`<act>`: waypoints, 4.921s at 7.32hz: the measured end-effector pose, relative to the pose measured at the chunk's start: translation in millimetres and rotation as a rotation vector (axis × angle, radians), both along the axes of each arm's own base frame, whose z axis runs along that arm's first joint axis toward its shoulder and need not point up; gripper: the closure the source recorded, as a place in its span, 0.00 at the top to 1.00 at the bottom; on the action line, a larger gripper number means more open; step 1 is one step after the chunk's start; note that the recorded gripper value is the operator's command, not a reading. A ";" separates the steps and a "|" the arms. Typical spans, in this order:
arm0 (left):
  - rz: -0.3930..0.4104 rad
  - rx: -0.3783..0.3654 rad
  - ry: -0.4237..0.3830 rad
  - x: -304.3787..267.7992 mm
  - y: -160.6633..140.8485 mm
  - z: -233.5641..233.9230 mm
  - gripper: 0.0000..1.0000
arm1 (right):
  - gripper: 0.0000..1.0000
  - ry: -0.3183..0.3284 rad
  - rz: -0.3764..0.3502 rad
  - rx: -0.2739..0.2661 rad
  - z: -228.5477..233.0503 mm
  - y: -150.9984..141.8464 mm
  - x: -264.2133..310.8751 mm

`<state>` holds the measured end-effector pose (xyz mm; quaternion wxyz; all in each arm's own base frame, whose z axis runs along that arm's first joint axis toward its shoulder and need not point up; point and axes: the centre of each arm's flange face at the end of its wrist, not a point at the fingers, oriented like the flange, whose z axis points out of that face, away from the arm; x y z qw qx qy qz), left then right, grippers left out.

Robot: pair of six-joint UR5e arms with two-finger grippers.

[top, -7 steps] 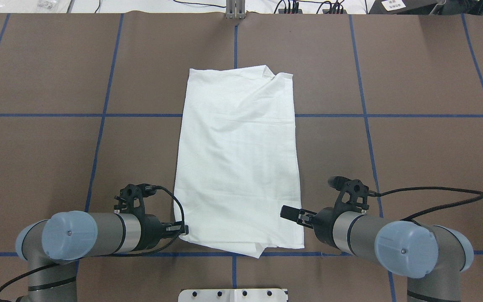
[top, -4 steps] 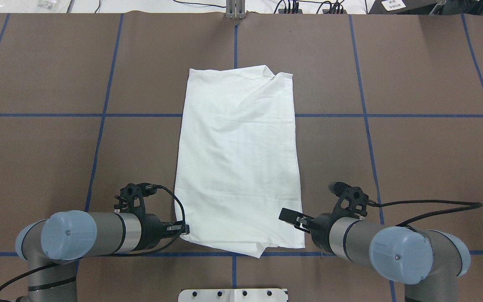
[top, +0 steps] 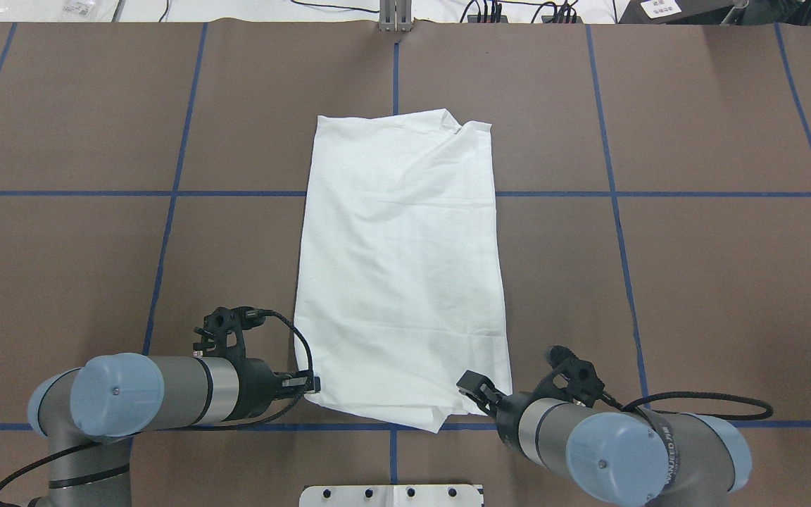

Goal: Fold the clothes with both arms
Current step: 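Grasp the near corners of the white shirt with both grippers, then lift the near edge with both grippers and fold it farther from the robot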

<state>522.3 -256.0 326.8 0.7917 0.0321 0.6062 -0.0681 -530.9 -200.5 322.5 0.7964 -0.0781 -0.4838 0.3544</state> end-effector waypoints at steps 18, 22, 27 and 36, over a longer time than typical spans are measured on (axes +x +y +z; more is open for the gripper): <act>-0.004 0.012 0.050 -15.5 0.4 -23.6 0.00 | 0.35 0.017 0.144 -0.133 -37.0 -2.1 -41.2; -0.004 0.012 0.051 -15.6 0.4 -24.4 0.00 | 0.00 0.000 0.167 -0.167 -41.4 -3.4 -40.6; 0.007 0.020 0.088 -39.9 5.7 -48.5 0.00 | 0.00 0.026 0.130 -0.176 -82.1 0.4 1.6; -0.059 0.063 -0.028 -131.0 -91.3 -165.7 0.00 | 0.00 0.058 0.104 -0.010 -185.0 -75.5 80.1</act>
